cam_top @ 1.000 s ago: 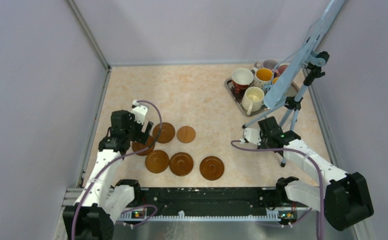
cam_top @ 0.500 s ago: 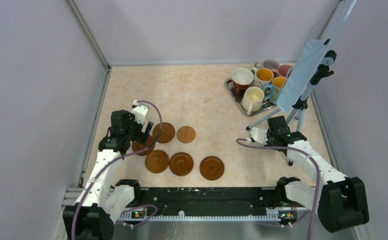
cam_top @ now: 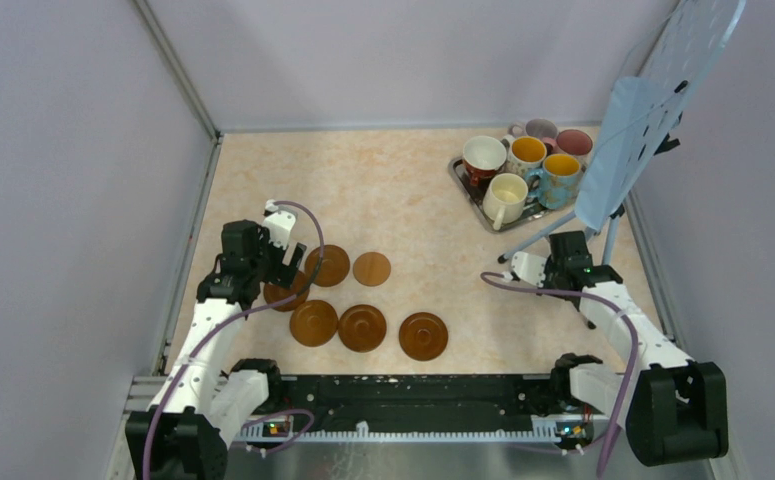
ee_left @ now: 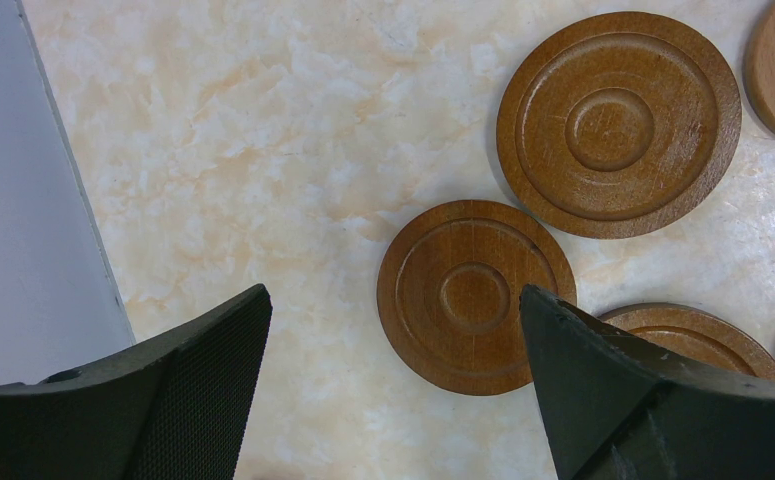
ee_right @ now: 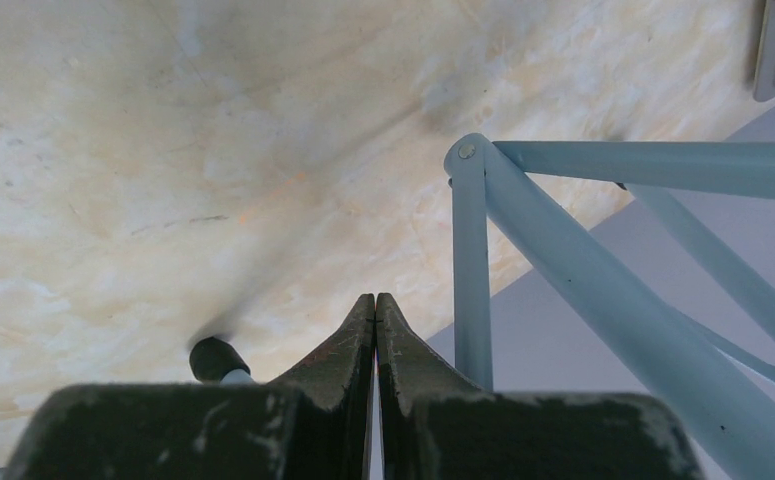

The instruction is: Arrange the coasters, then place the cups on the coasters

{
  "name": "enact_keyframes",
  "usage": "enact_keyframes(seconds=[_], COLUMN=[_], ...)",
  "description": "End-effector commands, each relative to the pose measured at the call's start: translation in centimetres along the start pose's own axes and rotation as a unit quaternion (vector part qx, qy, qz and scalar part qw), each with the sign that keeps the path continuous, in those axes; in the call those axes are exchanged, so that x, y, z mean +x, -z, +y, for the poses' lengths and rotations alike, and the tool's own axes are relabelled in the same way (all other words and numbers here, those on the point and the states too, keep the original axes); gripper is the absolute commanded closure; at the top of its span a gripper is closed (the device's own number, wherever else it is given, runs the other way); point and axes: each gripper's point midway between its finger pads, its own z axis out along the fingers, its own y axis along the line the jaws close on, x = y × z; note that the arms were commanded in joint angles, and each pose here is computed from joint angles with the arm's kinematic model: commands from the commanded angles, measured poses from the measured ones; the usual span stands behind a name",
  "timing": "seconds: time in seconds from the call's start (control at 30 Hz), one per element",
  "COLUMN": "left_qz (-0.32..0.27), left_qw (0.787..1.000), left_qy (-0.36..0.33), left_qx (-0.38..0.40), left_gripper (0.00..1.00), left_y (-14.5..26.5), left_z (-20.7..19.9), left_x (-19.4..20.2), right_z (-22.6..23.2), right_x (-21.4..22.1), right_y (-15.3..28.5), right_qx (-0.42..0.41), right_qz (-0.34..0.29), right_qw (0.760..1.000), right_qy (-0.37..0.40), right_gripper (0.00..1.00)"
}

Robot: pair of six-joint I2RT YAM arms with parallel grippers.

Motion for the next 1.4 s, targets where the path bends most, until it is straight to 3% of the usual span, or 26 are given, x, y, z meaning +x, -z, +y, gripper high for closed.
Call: enact_keyframes(seconds=[0.0, 1.37], left_qz=[-0.011, -0.01], left_qw=[1.0, 1.0], left_qy=[0.001, -0.002], left_qx=[0.0, 0.013], left_gripper=[0.01, 0.01], left_y=[-0.1, -0.4], left_z=[0.1, -0.2], left_x=[-0.5, -0.5], right_z=[-1.5, -2.3], right_x=[0.8, 6.3], right_y=[0.2, -0.3], right_qx=[0.027, 0.012], right_qz=[0.003, 0.04], right_qw=[1.0, 0.999], right_qy=[-0.005, -0.031], right_gripper=[1.0, 1.0])
